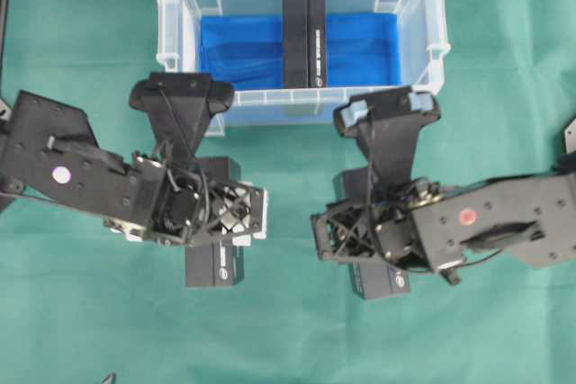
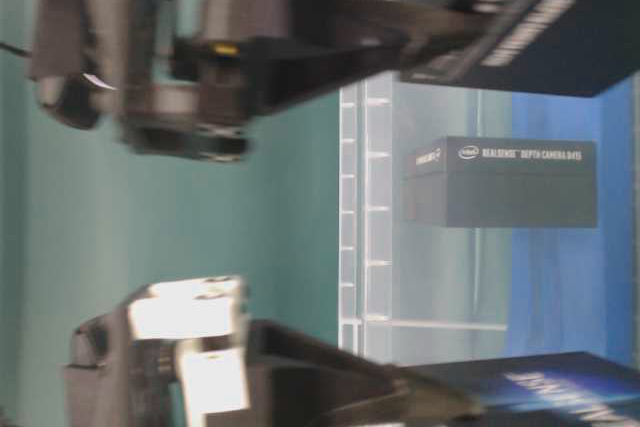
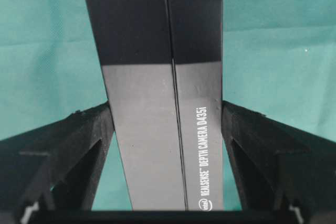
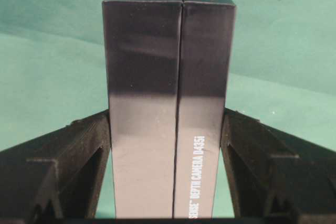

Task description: Take the box out of the case with both arms.

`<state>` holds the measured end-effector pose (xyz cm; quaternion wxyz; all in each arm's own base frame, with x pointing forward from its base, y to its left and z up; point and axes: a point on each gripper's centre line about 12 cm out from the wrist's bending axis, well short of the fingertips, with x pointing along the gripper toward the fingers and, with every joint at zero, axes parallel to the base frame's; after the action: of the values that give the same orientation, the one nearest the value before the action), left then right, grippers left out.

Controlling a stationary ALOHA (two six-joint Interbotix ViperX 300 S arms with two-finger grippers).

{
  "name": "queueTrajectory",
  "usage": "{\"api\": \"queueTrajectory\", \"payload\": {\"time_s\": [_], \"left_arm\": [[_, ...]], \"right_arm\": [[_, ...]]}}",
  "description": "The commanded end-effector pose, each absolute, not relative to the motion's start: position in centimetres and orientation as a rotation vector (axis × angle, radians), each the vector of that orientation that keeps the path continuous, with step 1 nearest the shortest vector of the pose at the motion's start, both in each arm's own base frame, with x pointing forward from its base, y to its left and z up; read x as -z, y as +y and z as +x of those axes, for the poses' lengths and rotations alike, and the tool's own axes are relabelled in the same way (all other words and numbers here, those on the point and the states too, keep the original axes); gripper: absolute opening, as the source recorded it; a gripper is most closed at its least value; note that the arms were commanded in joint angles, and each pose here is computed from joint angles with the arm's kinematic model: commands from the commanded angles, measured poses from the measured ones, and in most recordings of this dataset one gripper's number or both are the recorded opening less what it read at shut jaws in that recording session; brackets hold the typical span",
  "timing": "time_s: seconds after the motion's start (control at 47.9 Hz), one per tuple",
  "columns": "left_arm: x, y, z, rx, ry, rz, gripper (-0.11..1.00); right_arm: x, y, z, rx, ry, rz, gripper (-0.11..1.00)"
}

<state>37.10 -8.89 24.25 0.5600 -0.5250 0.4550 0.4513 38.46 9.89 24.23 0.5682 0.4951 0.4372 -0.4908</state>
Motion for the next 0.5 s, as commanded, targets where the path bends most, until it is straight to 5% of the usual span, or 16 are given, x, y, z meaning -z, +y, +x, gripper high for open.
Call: {"api": "queueTrajectory", "payload": {"time_s": [0.0, 0.481], "left_arm": [[-24.3, -9.2, 37.5, -1.024, 1.056, -1.261, 0.63], [-22.6, -9.6, 38.0, -0.958, 1.073, -1.242, 0.63]], "right_arm": [[-24.5, 10.1, 38.6, 1.123, 1.017, 1.188, 0.65], [-23.4, 10.2, 38.6, 1.123, 1.032, 1.186, 0.65]]}}
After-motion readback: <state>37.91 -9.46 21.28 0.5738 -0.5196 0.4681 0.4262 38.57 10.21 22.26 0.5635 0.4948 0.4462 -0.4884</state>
